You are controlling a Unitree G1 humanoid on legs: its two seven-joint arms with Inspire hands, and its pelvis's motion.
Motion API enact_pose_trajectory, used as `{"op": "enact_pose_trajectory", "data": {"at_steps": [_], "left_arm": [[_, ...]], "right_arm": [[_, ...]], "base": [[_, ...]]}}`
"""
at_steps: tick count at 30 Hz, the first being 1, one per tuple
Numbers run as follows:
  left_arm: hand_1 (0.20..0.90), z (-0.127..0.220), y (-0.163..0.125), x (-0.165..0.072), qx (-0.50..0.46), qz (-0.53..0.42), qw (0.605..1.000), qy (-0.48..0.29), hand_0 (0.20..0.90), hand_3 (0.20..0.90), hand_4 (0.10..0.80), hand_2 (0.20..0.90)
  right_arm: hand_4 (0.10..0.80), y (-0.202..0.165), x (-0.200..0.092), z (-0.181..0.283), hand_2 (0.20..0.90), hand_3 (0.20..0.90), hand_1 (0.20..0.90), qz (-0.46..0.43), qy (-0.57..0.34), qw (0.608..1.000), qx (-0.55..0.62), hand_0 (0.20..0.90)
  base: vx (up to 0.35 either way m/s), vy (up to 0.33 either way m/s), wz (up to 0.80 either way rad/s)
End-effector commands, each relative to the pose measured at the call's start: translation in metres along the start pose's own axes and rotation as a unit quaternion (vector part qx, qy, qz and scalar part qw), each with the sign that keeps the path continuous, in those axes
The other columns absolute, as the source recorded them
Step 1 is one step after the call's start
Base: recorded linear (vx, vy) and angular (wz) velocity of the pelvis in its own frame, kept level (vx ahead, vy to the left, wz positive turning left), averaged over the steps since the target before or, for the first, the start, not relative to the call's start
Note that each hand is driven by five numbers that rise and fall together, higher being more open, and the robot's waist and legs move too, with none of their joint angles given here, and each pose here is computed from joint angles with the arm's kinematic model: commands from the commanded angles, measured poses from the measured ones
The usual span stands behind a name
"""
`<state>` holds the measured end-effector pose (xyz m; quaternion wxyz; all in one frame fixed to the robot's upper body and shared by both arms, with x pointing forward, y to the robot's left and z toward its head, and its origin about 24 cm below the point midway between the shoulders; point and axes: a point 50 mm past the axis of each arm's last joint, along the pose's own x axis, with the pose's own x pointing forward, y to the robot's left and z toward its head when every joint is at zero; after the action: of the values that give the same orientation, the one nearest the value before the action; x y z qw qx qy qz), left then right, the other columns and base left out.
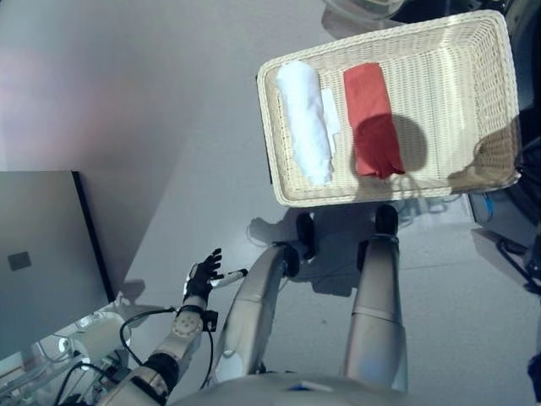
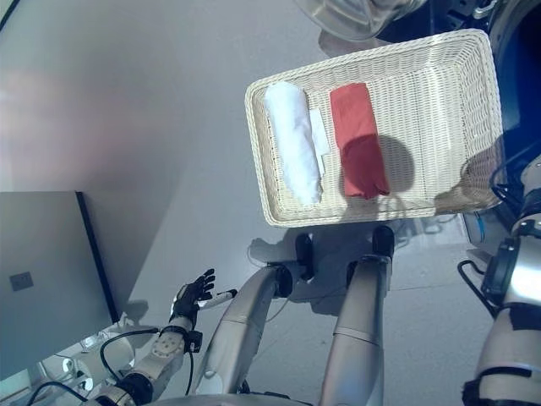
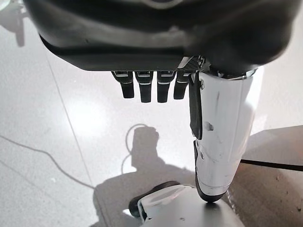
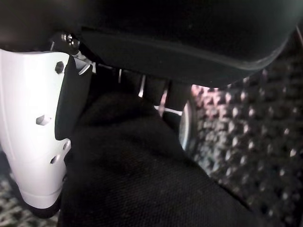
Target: Pick up the clothes and place them into the washing machine
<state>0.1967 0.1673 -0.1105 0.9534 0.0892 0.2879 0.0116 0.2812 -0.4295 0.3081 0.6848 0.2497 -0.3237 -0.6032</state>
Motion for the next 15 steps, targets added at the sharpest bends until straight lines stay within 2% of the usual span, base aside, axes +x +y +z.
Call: {"op": "enact_pose_trajectory", "data": {"at_steps": [1, 5, 6, 7, 8, 15], "left_arm": [[0.900, -0.035, 0.027, -0.020, 0.022, 0.048, 0.998, 0.040, 0.900, 0.900, 0.800, 0.900], [0.900, -0.032, 0.023, -0.019, 0.017, 0.046, 0.998, 0.034, 0.900, 0.900, 0.800, 0.900], [0.900, -0.031, 0.023, -0.019, 0.014, 0.047, 0.998, 0.033, 0.900, 0.900, 0.800, 0.900], [0.900, -0.030, 0.023, -0.018, 0.010, 0.047, 0.998, 0.032, 0.900, 0.900, 0.800, 0.900], [0.900, -0.030, 0.022, -0.018, 0.005, 0.047, 0.998, 0.032, 0.900, 0.900, 0.800, 0.900], [0.900, -0.036, 0.017, -0.019, -0.015, 0.048, 0.997, 0.050, 0.900, 0.900, 0.800, 0.900]], "right_arm": [[0.300, 0.013, 0.024, 0.112, 0.200, 0.200, 0.200, 0.036, -0.211, 0.977, 0.011, 0.200], [0.300, 0.012, 0.027, 0.117, 0.200, 0.200, 0.200, 0.025, -0.225, 0.974, -0.024, 0.200], [0.353, 0.012, 0.028, 0.116, 0.274, 0.274, 0.274, 0.025, -0.223, 0.974, -0.031, 0.274], [0.651, 0.011, 0.029, 0.115, 0.691, 0.691, 0.691, 0.021, -0.224, 0.974, -0.036, 0.691], [0.800, 0.010, 0.029, 0.110, 0.900, 0.900, 0.900, 0.022, -0.210, 0.977, -0.038, 0.900], [0.800, 0.015, 0.023, 0.087, 0.900, 0.900, 0.900, 0.047, -0.177, 0.982, -0.033, 0.900]], "base": [[0.003, 0.016, -0.15], [0.037, 0.004, -0.20], [-0.003, -0.010, -0.19], [-0.019, -0.012, -0.13], [-0.011, -0.012, -0.04], [-0.021, -0.017, -0.09]]}}
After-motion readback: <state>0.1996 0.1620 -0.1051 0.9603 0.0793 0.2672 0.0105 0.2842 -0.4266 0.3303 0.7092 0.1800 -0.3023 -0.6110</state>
